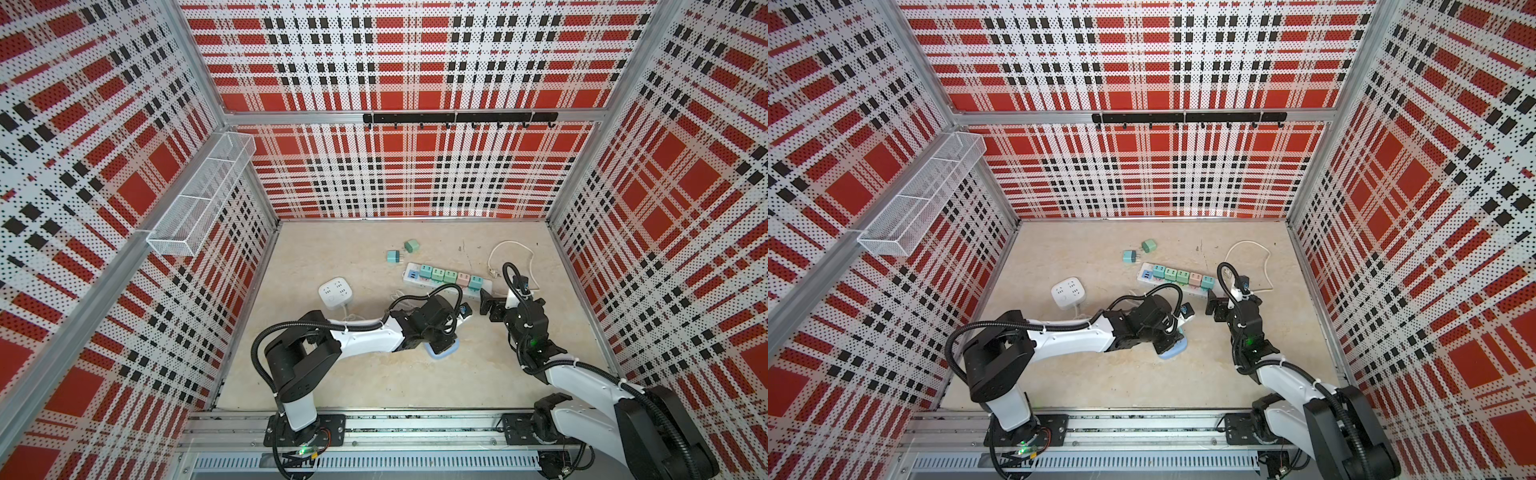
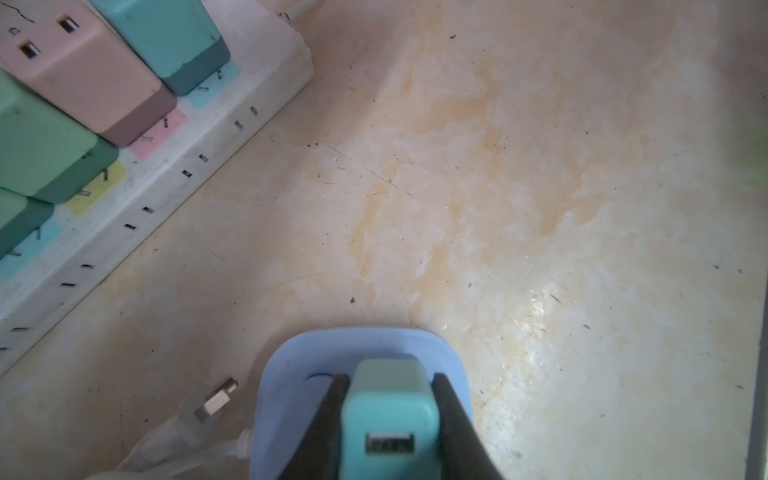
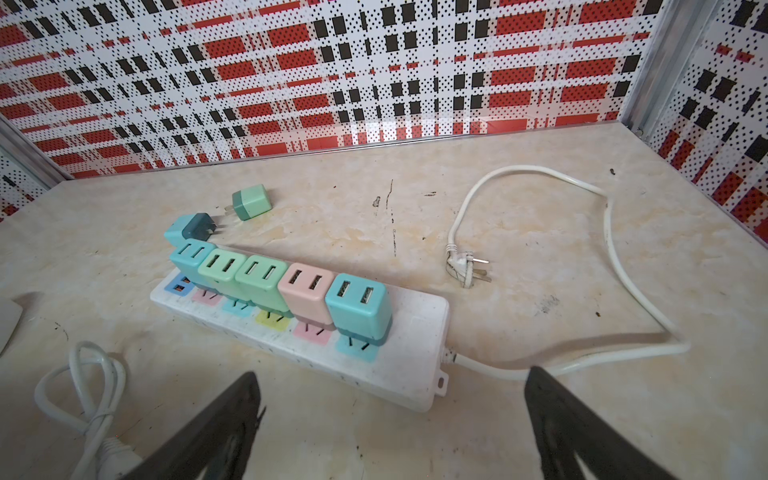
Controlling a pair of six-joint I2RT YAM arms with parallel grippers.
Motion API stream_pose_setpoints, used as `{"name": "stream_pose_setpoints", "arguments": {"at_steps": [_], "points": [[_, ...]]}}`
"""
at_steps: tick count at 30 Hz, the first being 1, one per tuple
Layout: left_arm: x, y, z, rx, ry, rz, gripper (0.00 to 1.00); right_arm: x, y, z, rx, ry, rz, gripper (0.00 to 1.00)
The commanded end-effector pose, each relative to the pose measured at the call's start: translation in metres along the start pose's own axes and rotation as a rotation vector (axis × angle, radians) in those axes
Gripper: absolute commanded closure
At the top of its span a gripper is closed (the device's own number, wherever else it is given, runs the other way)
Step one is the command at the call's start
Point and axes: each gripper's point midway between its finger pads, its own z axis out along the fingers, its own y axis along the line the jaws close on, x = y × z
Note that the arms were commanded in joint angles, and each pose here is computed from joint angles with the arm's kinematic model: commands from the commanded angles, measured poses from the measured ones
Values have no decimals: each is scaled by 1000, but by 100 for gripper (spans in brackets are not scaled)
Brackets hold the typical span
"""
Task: Insert the plug
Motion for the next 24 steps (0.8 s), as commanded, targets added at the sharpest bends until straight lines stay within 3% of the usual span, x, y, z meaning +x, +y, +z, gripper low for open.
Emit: {"name": "stream_pose_setpoints", "arguments": {"at_steps": [1,8,18,20,24], "points": [[69,-10,14,6,240,27,100,-15,2,2,-3,-41,15,0],[83,-9,18,-26,344,27,100,-15,2,3,-4,-40,16,0],[76,-16,2,8,292,7,100,-14,2,3,-4,-33,16,0],[73,-14,4,9,274,-4,77,-14,2,2,-3,-35,18,0],[53,-8,0,-7,201,-11,40,-14,2,2,-2,-36,18,0]]}}
